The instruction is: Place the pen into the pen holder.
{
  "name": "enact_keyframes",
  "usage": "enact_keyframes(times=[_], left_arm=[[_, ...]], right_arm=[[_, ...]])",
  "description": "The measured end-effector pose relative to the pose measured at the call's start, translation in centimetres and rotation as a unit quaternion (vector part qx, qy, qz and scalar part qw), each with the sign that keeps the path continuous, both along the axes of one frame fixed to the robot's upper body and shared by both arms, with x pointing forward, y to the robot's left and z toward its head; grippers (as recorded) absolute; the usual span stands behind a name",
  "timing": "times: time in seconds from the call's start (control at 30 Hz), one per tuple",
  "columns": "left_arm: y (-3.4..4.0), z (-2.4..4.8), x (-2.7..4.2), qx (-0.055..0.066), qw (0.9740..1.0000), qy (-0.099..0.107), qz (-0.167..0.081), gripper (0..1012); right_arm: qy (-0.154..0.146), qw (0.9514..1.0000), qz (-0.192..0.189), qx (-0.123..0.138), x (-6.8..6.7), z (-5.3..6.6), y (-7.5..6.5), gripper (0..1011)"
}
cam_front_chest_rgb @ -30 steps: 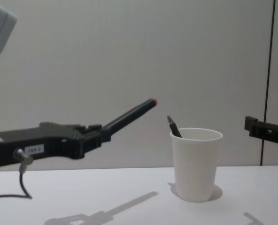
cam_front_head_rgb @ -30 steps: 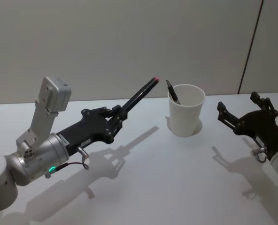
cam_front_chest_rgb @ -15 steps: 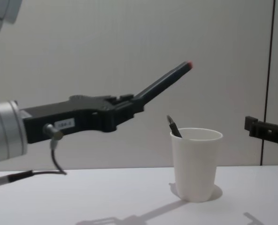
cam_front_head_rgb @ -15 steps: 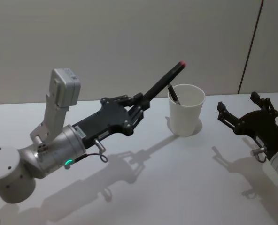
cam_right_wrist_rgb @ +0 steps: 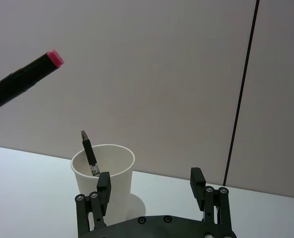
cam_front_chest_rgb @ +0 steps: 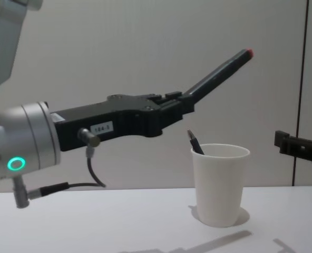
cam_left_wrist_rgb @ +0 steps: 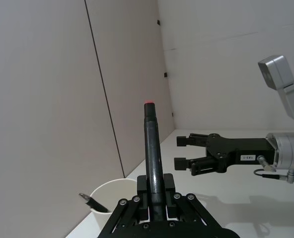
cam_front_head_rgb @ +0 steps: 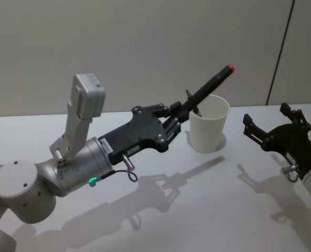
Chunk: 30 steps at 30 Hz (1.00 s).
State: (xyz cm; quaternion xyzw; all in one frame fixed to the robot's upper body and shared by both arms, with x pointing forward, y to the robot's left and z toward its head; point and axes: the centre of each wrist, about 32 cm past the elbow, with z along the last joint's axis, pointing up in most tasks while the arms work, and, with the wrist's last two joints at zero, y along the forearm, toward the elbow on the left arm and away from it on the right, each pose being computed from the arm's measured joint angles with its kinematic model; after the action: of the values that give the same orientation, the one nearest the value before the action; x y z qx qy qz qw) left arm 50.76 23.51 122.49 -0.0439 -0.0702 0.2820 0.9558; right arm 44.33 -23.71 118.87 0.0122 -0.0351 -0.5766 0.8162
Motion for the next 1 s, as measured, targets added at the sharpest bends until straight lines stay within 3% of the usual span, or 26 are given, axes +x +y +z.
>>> enact_keyframes(times=[0.53,1.0], left_arm=[[-1.36,0.21,-0.19,-0.003,0.9998,0.003,-0.021,187],[-1.82,0.37,-0.35,-0.002,0.9996,0.006,-0.026,187]], right_arm=[[0.000,1.0000,0.000,0.000,0.0,0.0,0.0,1001],[-0.001,1.0000,0.007,0.005,-0.1,0.2,-0.1,1001]])
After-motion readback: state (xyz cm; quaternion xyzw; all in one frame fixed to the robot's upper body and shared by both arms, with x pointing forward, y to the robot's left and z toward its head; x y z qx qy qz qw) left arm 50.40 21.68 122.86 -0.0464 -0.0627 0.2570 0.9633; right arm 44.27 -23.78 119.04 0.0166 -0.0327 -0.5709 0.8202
